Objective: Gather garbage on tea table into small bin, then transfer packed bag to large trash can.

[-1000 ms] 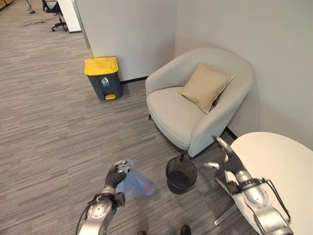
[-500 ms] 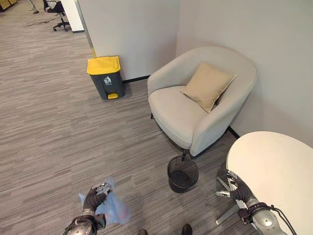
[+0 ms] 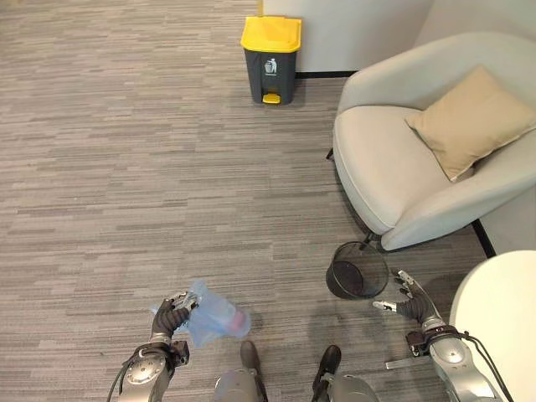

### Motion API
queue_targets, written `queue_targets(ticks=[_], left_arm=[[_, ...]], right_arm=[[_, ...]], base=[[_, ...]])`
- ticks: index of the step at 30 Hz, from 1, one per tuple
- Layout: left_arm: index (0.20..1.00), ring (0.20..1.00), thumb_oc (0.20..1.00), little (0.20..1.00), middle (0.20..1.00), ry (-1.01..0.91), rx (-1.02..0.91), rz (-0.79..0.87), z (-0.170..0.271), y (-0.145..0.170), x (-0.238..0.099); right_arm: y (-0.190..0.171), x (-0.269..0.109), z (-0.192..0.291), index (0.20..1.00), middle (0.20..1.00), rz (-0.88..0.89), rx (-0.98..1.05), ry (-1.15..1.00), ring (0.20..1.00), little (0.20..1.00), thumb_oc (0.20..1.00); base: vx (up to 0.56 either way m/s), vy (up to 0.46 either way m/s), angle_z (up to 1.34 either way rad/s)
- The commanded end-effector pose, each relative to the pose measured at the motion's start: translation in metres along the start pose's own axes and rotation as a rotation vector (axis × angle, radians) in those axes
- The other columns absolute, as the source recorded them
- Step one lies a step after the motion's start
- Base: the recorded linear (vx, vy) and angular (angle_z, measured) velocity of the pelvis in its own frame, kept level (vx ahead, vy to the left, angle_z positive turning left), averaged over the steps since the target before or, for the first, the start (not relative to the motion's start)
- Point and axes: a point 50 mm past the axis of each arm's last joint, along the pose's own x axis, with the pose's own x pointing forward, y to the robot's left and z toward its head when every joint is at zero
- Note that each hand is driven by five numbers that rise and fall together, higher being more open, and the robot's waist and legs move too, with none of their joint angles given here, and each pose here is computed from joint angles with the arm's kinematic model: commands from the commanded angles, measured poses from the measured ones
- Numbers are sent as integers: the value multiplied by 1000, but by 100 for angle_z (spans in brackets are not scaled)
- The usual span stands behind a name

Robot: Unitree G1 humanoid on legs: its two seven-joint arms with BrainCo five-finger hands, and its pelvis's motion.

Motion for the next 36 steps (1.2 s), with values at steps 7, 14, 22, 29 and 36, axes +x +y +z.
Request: queue_targets(ticks=[7, 14, 22, 29, 36], left_arm=[[200, 200, 200, 200, 200, -208, 102, 10, 51, 16, 13], [200, 200, 200, 200, 200, -186, 99, -19, 45, 5, 14], [200, 200, 200, 200, 200, -175, 93, -68, 40, -6, 13], [200, 200, 200, 200, 200, -179, 83, -76, 42, -11, 16], [200, 200, 200, 200, 200, -181, 108, -85, 43, -11, 14]], right_arm=[[1, 9, 20, 1000, 1000, -8, 25, -93, 1000, 1000, 1000], [-2, 9, 20, 1000, 1000, -9, -7, -90, 1000, 1000, 1000], [-15, -2, 8, 1000, 1000, -33, -33, -58, 1000, 1000, 1000], [-21, -1, 6, 1000, 1000, -48, -37, -47, 1000, 1000, 1000], [-13, 2, 0, 1000, 1000, -51, -11, -14, 1000, 1000, 1000]], base=[[122, 136, 35], [398, -16, 43], [392, -223, 57], [192, -106, -7], [360, 57, -18]])
